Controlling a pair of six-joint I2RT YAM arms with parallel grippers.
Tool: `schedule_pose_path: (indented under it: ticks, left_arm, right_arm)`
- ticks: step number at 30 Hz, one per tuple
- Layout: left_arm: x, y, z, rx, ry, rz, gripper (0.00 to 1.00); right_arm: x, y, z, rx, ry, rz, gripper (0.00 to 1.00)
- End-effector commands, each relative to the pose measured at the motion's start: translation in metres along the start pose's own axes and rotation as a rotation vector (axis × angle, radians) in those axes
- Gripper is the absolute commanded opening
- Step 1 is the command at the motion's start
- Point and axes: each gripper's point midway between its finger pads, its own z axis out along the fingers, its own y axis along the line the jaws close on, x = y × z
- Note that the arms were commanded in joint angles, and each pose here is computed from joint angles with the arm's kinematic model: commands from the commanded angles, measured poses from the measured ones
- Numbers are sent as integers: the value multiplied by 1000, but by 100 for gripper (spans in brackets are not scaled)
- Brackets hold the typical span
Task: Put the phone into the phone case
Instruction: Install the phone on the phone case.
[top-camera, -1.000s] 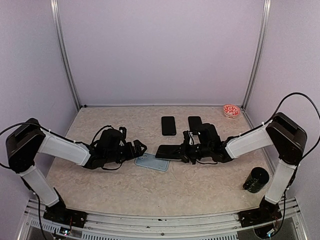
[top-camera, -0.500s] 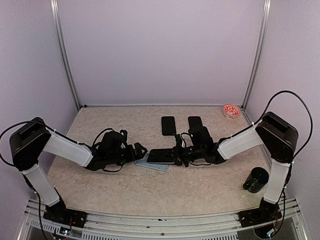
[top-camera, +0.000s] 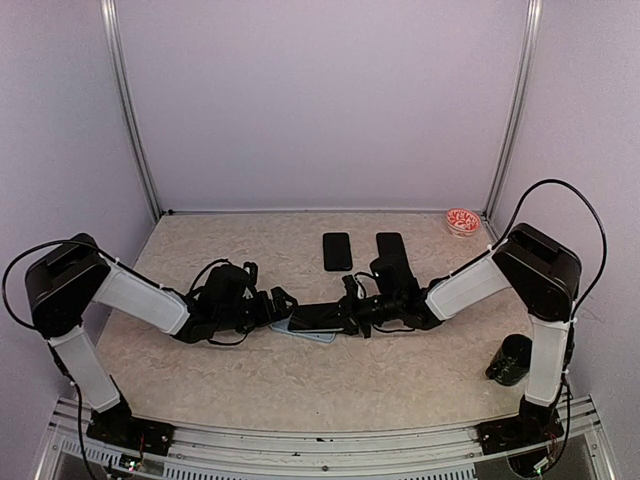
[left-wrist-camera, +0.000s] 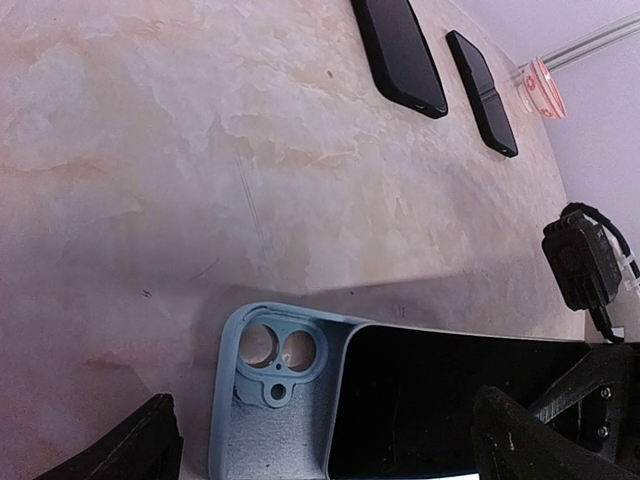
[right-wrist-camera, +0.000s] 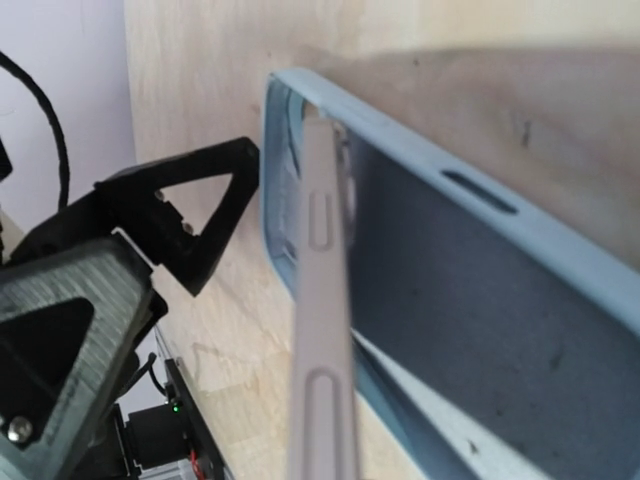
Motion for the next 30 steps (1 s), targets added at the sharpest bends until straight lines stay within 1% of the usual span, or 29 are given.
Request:
schedule_pose_path:
  ticks: [1, 8, 12, 30]
  left_arm:
    - [5, 3, 2, 10, 6, -9, 99]
    - [10, -1, 3, 22, 13, -10, 99]
    - [20, -6, 6, 47, 48, -10, 99]
    - [28, -14, 9, 75, 69, -15, 99]
  right_arm:
    - [-3, 25, 4, -76, 10, -32, 0]
    - [0, 14, 10, -73, 29, 22, 0]
    - [2, 12, 14, -84, 47, 45, 0]
    - [-2, 10, 28, -109, 66, 56, 0]
